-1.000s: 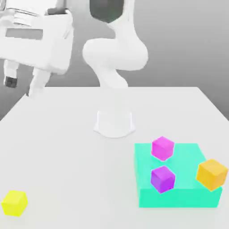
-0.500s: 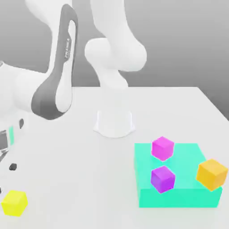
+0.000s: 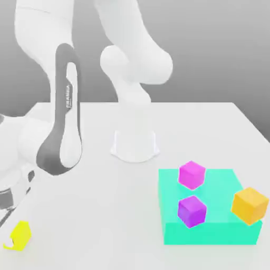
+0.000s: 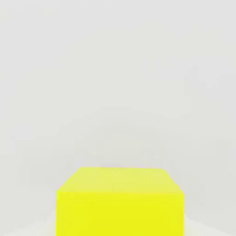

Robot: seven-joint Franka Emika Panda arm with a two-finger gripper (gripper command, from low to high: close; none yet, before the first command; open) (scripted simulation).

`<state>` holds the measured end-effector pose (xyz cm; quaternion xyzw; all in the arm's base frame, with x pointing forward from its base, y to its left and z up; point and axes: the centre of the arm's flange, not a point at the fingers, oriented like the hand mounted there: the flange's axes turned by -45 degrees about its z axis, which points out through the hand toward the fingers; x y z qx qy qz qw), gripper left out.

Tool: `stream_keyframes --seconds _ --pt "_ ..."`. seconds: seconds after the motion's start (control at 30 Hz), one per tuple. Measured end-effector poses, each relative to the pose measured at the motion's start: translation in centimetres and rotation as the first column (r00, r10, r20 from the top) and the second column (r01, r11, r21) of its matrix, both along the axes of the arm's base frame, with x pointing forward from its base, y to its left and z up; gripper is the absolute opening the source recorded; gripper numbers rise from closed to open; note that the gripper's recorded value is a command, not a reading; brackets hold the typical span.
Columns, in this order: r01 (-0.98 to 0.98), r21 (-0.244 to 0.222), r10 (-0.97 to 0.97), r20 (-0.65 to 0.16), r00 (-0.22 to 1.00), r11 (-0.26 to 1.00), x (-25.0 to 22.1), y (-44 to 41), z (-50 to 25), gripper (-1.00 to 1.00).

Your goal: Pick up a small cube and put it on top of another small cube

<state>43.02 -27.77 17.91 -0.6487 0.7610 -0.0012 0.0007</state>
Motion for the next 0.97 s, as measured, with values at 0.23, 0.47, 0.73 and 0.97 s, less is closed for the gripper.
stream_keyframes --seconds 0.23,0.47,0.73,0.97 --pt "-0.317 0.008 0.317 0.036 0.948 0.948 6.4 15.9 7.0 -1.0" --pt "-0.679 0.004 0.678 0.041 0.734 0.734 5.4 37.5 11.5 -1.0" --pt "-0.946 -0.005 0.946 0.0 0.324 0.324 -6.3 59.3 11.8 -1.0" --pt "-0.897 -0.001 0.897 -0.001 0.441 0.441 -2.7 54.4 8.4 1.0"
